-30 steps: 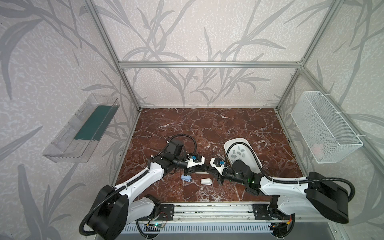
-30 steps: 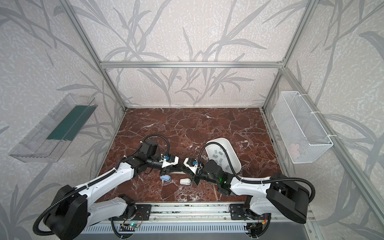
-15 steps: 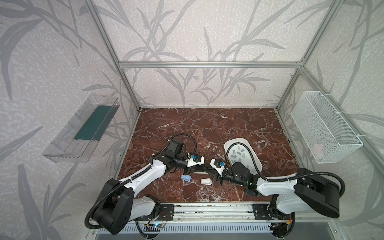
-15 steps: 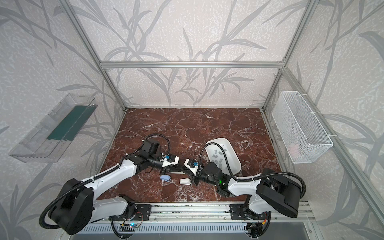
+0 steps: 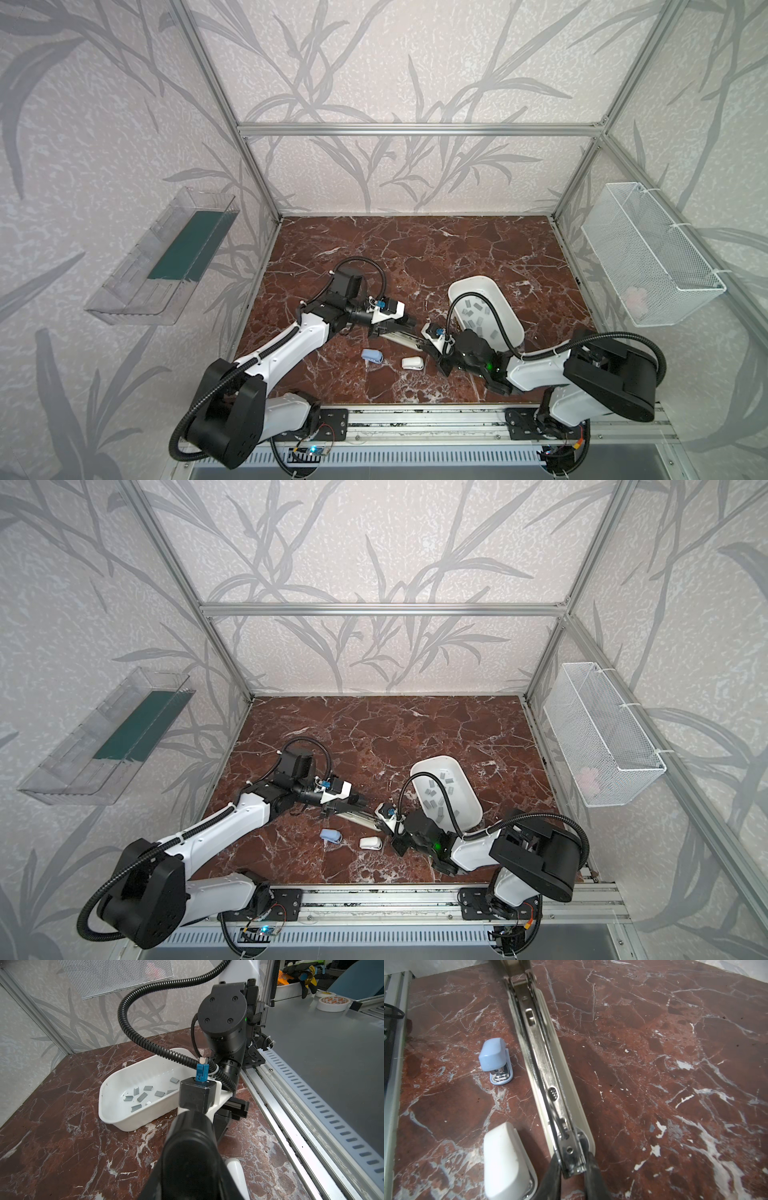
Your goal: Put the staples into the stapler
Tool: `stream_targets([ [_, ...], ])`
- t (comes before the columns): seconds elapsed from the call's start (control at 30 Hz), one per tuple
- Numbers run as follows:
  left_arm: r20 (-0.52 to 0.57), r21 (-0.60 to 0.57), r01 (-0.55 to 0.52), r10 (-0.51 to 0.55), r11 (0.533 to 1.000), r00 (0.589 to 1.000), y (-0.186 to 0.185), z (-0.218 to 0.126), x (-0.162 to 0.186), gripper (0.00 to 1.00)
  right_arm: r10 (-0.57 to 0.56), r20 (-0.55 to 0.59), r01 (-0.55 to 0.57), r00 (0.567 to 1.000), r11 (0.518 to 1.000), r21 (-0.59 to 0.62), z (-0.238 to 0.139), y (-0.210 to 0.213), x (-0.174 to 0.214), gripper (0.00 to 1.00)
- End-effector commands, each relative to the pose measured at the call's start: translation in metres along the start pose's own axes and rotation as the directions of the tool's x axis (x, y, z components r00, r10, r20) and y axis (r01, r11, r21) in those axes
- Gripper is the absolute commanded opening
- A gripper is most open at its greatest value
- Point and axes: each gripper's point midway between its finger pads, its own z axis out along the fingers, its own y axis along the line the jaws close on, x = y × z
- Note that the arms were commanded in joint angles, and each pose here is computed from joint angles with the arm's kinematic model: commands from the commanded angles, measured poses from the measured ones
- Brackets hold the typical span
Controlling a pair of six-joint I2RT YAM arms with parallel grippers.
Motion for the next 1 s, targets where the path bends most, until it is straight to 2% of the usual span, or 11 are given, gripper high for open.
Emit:
stream_targets([
  [0.0, 0.046, -0.123, -0.208, 0.215, 0.970, 0.975, 0.035, -0.010, -0.029, 0.00, 0.035, -0.167, -0.025, 0.985, 0.998, 0.062, -0.006, -0.011, 0.048, 0.00],
  [0.17, 0.019, -0.226, -0.199, 0.208, 0.954, 0.978, 0.056, -0.011, -0.014, 0.00, 0.052, -0.173, -0.038, 0.984, 0.996, 0.085, -0.009, -0.014, 0.054, 0.00],
  [0.6, 0.078, -0.323, -0.155, 0.190, 0.934, 0.979, 0.081, -0.021, 0.014, 0.00, 0.084, -0.162, -0.062, 0.983, 0.988, 0.139, -0.025, -0.023, 0.059, 0.00],
  [0.83, 0.262, -0.272, -0.143, 0.216, 0.952, 0.941, 0.078, -0.028, -0.005, 0.00, 0.097, -0.115, -0.079, 0.989, 0.985, 0.153, -0.030, -0.025, 0.042, 0.00],
  [0.93, 0.291, -0.237, -0.073, 0.142, 0.969, 0.946, 0.087, -0.028, -0.005, 0.00, 0.102, -0.065, -0.092, 0.993, 0.987, 0.133, -0.035, -0.022, 0.024, 0.00],
  [0.97, 0.294, -0.232, -0.061, 0.129, 0.971, 0.947, 0.089, -0.027, -0.005, 0.00, 0.101, -0.043, -0.095, 0.994, 0.988, 0.125, -0.037, -0.021, 0.015, 0.03],
])
